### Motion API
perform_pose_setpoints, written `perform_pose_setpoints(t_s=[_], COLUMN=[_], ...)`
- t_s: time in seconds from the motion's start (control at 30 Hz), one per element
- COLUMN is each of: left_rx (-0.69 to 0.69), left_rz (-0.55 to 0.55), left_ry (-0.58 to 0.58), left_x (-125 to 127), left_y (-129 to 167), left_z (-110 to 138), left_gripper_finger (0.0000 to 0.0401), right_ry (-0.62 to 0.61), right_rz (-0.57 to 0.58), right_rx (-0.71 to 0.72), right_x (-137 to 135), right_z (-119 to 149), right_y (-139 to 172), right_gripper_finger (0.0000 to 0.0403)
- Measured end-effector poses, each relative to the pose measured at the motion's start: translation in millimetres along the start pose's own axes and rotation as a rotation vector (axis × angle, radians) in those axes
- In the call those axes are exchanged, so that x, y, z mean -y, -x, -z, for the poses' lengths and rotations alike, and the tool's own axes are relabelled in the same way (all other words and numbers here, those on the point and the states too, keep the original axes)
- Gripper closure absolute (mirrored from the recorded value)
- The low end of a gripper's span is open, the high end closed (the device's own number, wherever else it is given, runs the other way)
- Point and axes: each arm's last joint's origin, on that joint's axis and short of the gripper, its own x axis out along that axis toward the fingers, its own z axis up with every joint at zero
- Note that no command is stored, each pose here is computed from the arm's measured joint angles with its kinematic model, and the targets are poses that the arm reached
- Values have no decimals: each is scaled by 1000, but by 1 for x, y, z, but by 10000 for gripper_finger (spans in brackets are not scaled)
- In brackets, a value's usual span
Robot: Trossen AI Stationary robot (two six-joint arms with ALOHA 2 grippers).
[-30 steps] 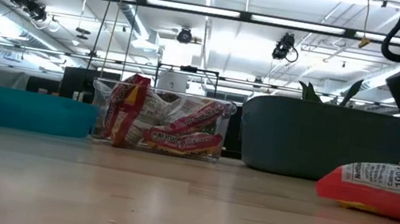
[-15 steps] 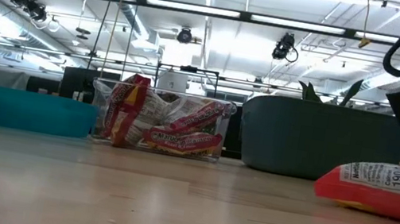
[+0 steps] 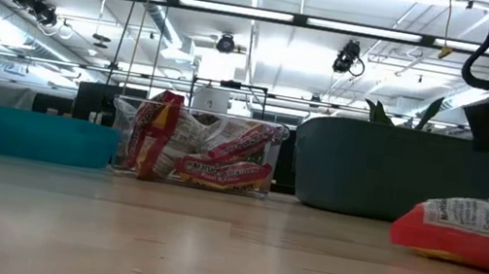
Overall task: Sort Maruchan noodles
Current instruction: Put the orange noodle pack into the green bin
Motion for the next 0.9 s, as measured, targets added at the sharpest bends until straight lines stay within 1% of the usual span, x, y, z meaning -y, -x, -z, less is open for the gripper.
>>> perform_pose_setpoints(t_s=[0.07,0.13,0.3,0.4,0.47,0.53,0.63,0.77,0.83,0.9], left_rx=[0,0,-1,-8,-22,-30,-33,-35,-46,-48], left_rz=[0,0,0,0,0,0,-1,-2,-3,-3], left_ry=[0,0,0,0,-2,-1,36,107,124,127], left_x=[0,0,0,0,0,0,0,0,0,0], left_y=[0,0,0,0,0,0,0,0,0,0], left_z=[0,0,0,1,2,3,3,3,4,5], left_gripper_finger=[378,378,378,378,378,378,378,378,378,378], right_ry=[-16,-23,-60,-103,-147,-182,-219,-239,-257,-275], right_rz=[8,35,134,209,251,259,285,278,306,363], right_rx=[-1,11,57,92,143,207,322,411,427,435], right_x=[3,8,28,45,56,66,78,94,102,111], right_z=[-2,-3,-2,4,10,16,25,38,45,53], right_y=[5,17,61,91,112,131,155,176,182,186], right_gripper_finger=[389,391,395,397,398,398,398,398,398,398])
